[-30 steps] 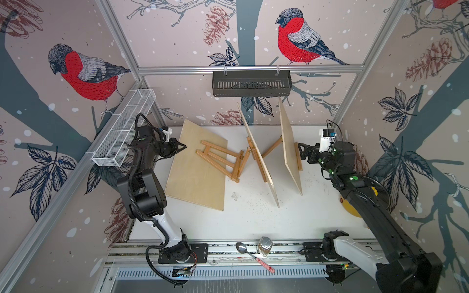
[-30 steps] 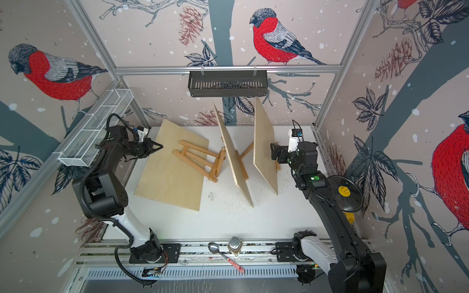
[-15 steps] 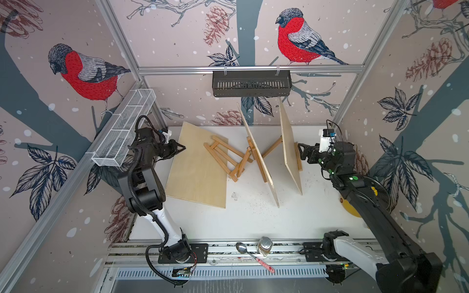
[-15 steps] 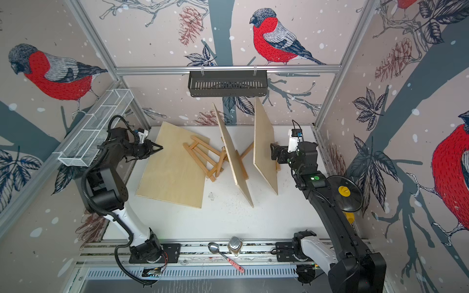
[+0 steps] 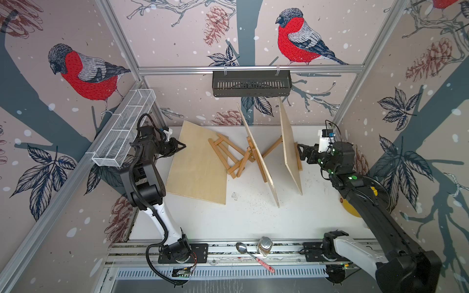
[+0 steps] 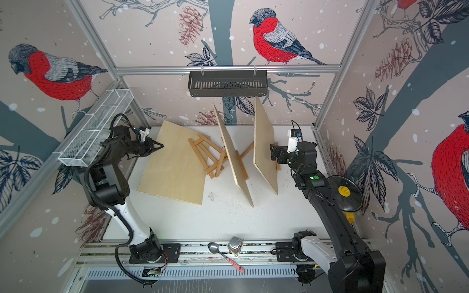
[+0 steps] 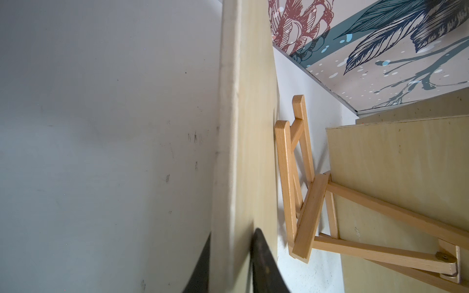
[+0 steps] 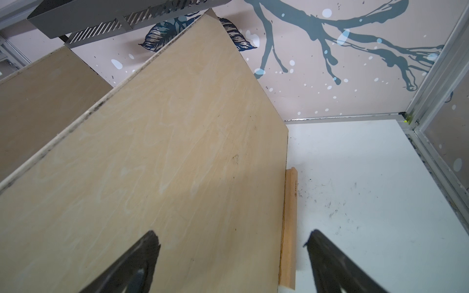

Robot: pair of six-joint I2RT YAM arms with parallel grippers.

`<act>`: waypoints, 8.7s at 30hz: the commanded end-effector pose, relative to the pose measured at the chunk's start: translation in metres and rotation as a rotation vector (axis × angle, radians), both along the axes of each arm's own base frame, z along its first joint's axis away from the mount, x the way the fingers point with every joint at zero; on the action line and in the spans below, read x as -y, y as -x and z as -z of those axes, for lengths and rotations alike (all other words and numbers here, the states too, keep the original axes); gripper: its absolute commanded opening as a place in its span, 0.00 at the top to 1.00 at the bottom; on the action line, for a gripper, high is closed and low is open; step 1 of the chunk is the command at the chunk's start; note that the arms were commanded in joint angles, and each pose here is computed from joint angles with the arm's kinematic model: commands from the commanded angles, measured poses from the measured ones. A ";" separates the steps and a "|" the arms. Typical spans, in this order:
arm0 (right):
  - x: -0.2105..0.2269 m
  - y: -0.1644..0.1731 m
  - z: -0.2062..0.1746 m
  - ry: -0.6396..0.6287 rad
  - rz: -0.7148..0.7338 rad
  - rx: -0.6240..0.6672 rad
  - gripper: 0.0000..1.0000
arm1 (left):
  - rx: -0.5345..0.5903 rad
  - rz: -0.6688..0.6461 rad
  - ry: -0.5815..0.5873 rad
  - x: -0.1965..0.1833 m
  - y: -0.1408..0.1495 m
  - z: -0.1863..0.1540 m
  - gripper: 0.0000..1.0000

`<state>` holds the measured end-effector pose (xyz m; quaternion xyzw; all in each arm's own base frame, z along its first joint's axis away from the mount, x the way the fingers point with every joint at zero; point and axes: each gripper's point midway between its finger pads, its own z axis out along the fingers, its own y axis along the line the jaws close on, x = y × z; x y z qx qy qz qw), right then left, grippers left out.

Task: Disassemble the easel
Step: Place the drawing board at the center of the board, then pick up the easel at the center of the board, then place the easel at the center of the board.

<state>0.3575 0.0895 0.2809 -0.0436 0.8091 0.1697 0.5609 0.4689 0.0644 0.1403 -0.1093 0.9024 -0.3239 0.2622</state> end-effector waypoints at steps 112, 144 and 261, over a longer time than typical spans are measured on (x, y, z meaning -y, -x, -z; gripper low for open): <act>-0.002 -0.012 0.020 0.041 0.011 -0.044 0.08 | -0.243 -0.110 -0.521 0.203 -0.041 0.120 0.84; -0.006 -0.010 0.017 0.030 0.000 -0.038 0.08 | -0.178 -0.097 -0.544 0.202 -0.047 0.100 0.87; -0.322 0.086 -0.117 0.228 -0.277 0.209 0.53 | 0.717 -0.163 -0.697 0.156 0.162 -0.261 0.86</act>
